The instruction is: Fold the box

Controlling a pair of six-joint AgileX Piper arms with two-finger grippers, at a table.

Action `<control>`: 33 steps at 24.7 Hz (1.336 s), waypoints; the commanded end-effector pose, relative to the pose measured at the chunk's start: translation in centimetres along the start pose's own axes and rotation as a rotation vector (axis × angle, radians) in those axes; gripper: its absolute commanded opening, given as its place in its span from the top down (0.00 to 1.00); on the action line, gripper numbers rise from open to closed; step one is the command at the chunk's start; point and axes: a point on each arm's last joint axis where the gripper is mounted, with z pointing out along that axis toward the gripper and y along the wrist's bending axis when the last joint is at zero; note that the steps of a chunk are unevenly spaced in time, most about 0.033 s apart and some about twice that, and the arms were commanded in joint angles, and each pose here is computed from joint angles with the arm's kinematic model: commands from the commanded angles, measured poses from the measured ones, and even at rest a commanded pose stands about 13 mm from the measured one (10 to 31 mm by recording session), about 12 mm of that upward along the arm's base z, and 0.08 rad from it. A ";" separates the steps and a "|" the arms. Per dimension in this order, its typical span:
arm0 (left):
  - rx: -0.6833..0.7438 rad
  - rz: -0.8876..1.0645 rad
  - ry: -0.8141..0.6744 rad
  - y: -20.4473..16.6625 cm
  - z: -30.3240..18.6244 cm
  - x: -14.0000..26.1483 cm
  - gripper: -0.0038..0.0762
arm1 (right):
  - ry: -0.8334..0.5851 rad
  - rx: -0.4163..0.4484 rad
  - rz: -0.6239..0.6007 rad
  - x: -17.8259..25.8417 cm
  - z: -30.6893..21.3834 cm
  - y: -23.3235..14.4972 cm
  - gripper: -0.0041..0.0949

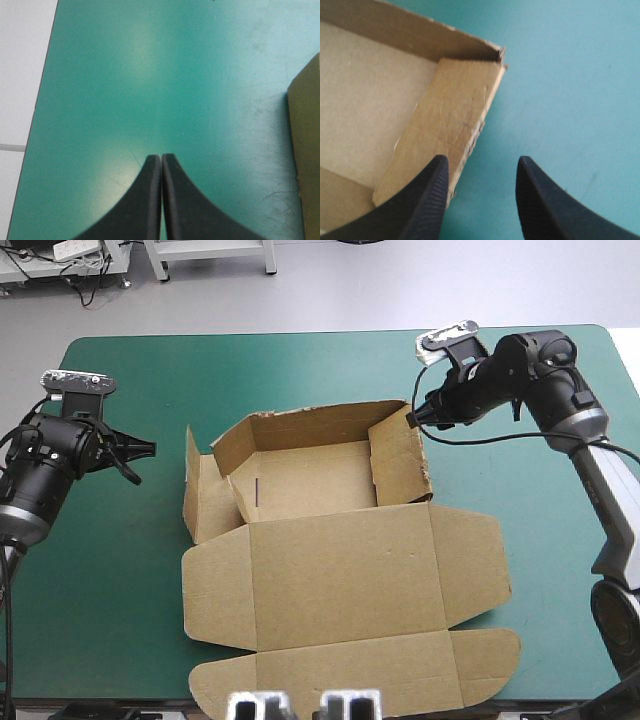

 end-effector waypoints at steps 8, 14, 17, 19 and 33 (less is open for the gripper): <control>0.127 -0.055 -0.018 -0.6 -1.6 -0.3 0.96 | 0.086 -0.059 0.063 0.3 -0.2 0.5 0.61; 0.174 -0.089 0.002 -1.1 -1.7 -0.1 0.97 | 0.193 -0.102 0.096 0.4 5.6 0.0 0.61; 0.178 -0.092 0.002 -1.1 -1.7 -0.1 0.97 | 0.208 -0.121 0.109 0.5 7.3 0.0 0.61; 0.181 -0.095 0.001 -1.1 -1.7 -0.1 0.97 | 0.211 -0.144 0.114 0.5 8.2 0.0 0.61; 0.195 0.069 -0.010 -1.3 -1.7 -0.1 0.96 | 0.264 -0.228 0.146 1.1 12.9 0.2 0.75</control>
